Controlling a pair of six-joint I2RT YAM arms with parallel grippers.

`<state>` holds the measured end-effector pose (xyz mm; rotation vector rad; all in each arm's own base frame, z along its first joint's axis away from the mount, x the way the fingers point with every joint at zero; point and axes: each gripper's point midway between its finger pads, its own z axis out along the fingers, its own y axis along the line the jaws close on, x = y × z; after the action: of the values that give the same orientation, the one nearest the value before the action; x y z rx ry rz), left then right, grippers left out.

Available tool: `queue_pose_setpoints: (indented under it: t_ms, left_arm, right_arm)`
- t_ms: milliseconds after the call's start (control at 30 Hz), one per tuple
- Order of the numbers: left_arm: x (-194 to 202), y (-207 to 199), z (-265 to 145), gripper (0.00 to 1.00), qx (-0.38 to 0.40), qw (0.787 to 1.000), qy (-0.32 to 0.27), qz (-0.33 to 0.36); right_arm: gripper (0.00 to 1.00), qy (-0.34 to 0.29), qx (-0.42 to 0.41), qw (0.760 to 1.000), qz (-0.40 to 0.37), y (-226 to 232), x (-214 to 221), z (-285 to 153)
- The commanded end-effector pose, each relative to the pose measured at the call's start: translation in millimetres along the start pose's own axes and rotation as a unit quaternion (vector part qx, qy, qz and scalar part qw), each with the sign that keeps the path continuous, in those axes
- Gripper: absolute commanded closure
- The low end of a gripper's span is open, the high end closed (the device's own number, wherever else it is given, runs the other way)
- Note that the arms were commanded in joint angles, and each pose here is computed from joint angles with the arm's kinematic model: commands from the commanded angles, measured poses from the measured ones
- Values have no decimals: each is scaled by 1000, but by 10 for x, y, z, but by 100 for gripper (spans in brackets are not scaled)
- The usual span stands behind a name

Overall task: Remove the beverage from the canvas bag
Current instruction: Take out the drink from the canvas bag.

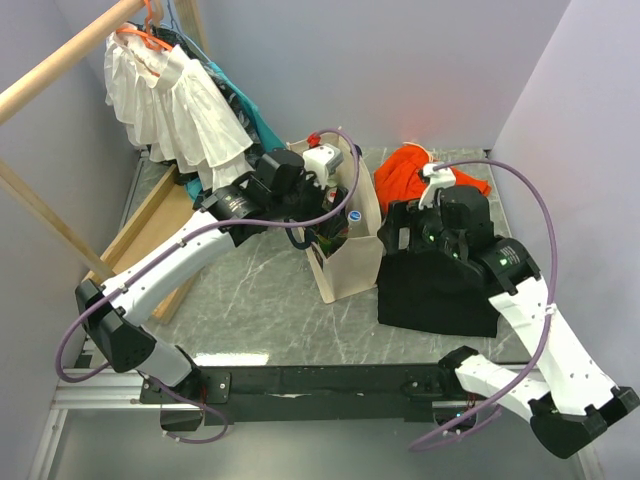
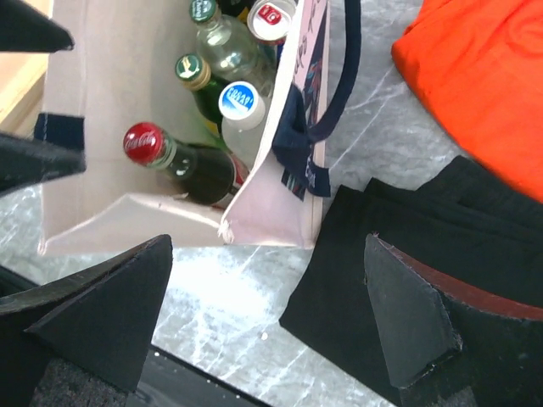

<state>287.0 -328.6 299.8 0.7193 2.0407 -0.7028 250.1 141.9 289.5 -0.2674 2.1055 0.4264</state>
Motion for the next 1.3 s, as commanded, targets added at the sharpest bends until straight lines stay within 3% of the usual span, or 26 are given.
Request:
queue_pose_setpoints:
  t_ms: [0,267,767,1267]
  left_arm:
    - [-201,-114,-159,4,20,999,-35,8]
    - [-107,-158,-140,4,36,999,-17,13]
    - [53,-230,28,4,54,998,22,19]
    - [163,-190,262,4,12,999,46,27]
  right_arm:
    - [0,-36,0,999,3,44,-254,124]
    - [0,-15,-20,1000,-5,109,-172,362]
    - [0,38,7,999,0,-28,299,312]
    - [0,47,14,999,8,-73,440,226]
